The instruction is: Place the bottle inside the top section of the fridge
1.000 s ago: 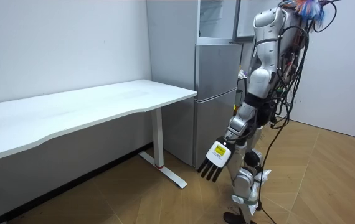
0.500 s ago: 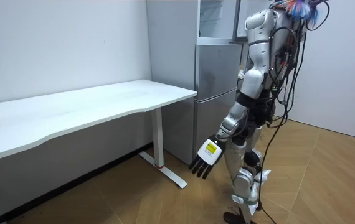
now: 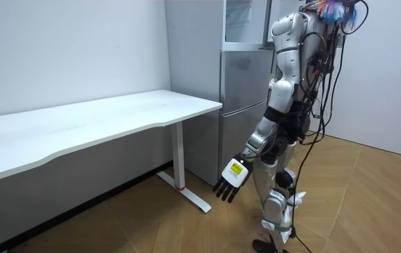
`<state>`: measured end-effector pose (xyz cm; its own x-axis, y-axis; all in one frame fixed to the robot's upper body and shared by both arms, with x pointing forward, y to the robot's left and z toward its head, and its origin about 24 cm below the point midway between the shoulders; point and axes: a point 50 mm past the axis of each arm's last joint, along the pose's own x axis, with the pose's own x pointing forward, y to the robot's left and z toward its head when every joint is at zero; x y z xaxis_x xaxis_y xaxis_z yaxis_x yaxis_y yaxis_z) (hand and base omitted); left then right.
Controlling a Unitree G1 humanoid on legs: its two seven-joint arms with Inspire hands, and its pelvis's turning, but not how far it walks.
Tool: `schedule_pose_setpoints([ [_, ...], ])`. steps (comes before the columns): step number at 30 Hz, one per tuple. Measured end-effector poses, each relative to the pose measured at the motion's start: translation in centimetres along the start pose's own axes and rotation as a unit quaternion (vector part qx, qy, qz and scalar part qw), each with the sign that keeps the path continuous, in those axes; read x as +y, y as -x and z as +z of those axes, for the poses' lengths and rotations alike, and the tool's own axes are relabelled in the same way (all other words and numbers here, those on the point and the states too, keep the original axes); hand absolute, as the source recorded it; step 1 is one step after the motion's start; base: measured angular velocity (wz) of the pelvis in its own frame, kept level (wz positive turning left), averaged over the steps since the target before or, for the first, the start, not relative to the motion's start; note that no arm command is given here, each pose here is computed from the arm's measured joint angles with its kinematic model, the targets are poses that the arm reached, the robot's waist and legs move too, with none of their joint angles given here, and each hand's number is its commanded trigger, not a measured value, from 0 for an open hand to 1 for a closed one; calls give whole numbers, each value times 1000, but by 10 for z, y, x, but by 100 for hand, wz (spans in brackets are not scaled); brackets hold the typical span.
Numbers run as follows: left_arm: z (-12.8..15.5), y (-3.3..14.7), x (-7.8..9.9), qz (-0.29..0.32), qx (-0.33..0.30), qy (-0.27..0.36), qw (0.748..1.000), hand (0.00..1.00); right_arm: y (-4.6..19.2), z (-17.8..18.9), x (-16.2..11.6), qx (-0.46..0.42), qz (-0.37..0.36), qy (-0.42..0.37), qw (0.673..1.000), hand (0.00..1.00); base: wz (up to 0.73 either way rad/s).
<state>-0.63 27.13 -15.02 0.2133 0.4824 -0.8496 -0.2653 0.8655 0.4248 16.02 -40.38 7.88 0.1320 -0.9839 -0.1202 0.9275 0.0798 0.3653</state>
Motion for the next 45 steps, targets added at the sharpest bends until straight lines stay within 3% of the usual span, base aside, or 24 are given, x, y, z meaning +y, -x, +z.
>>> schedule_pose_setpoints([
  [6,-3,0,0,1,4,-2,1000,0,10,22,16,-66,3,2,998,0,0],
  [21,-19,3,-2,7,36,-4,999,0,31,24,33,-90,12,37,995,0,0],
  [31,-16,3,-4,2,24,-1,1000,0,44,21,37,-87,28,62,994,0,0],
  [37,-15,3,-4,1,20,0,1000,0,60,18,44,-122,84,101,984,0,-7],
  [45,-13,0,-8,-10,25,-2,1000,0,81,15,58,-200,186,176,946,0,-3],
])
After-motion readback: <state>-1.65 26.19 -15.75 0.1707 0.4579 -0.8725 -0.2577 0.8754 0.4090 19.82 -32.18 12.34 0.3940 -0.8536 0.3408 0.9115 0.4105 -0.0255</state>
